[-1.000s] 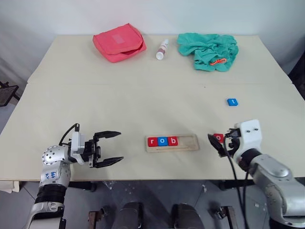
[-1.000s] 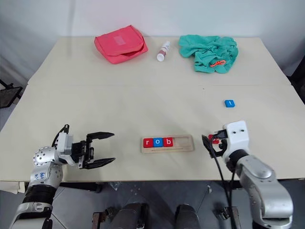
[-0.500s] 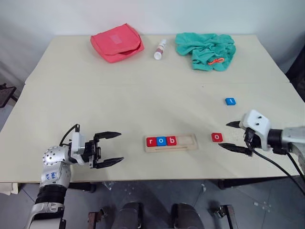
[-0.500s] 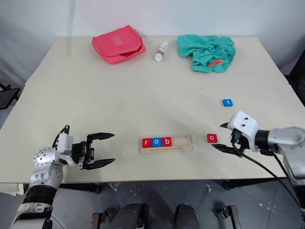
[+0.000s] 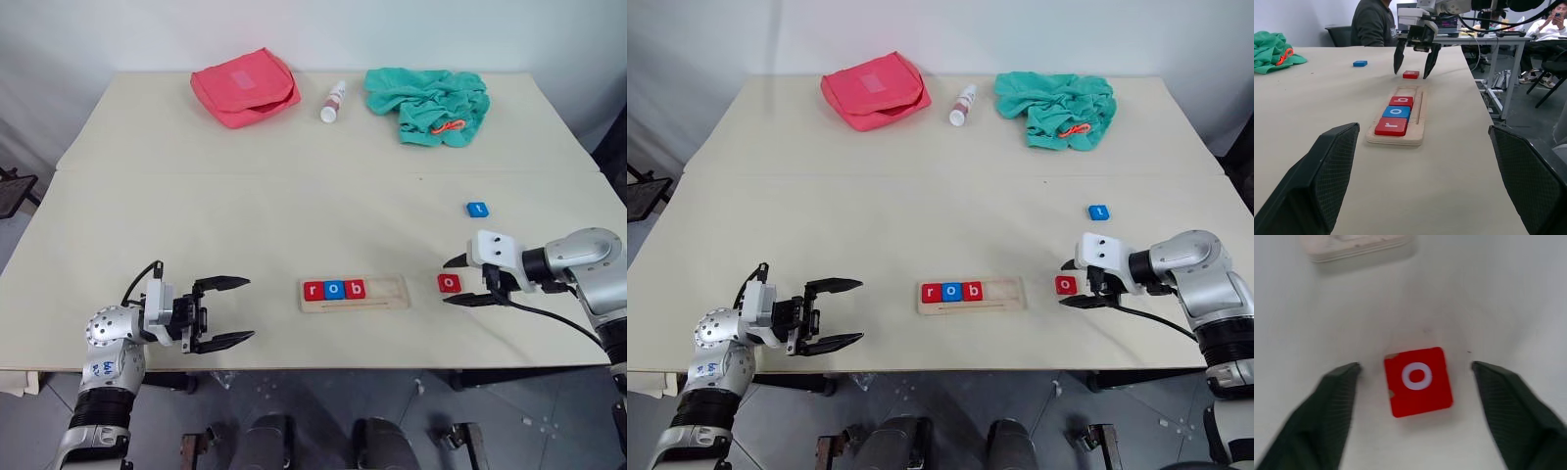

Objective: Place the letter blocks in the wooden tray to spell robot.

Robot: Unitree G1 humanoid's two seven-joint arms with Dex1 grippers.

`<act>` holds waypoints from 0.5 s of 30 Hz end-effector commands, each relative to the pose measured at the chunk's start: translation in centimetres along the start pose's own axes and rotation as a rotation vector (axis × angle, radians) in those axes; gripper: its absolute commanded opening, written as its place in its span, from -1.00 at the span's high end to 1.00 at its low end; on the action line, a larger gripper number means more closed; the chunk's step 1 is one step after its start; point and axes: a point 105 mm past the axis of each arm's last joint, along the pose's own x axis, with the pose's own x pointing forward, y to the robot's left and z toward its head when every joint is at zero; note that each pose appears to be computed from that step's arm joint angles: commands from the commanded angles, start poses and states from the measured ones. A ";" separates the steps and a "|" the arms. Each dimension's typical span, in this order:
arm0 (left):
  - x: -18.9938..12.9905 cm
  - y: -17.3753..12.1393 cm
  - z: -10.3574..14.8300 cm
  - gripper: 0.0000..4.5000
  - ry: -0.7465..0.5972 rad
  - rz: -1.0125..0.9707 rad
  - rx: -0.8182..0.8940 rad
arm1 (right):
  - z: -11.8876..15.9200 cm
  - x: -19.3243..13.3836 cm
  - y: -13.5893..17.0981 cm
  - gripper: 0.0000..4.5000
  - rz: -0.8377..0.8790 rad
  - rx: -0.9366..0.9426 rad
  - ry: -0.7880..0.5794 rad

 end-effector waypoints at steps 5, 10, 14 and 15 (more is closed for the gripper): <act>0.3 -0.4 0.6 -1.00 -0.016 -0.064 0.024 | -0.5 -0.6 -0.3 0.36 -0.041 -0.013 0.032; 0.5 -0.1 0.5 -1.00 -0.021 -0.070 0.024 | 4.0 -1.4 -1.0 0.36 -0.076 -0.042 -0.094; 0.7 0.0 0.3 -1.00 -0.025 -0.083 0.021 | 8.4 -0.8 -0.2 0.36 -0.025 -0.055 -0.179; 0.8 0.0 0.3 -1.00 -0.025 -0.087 0.021 | 9.2 -0.3 0.2 0.36 -0.005 -0.054 -0.186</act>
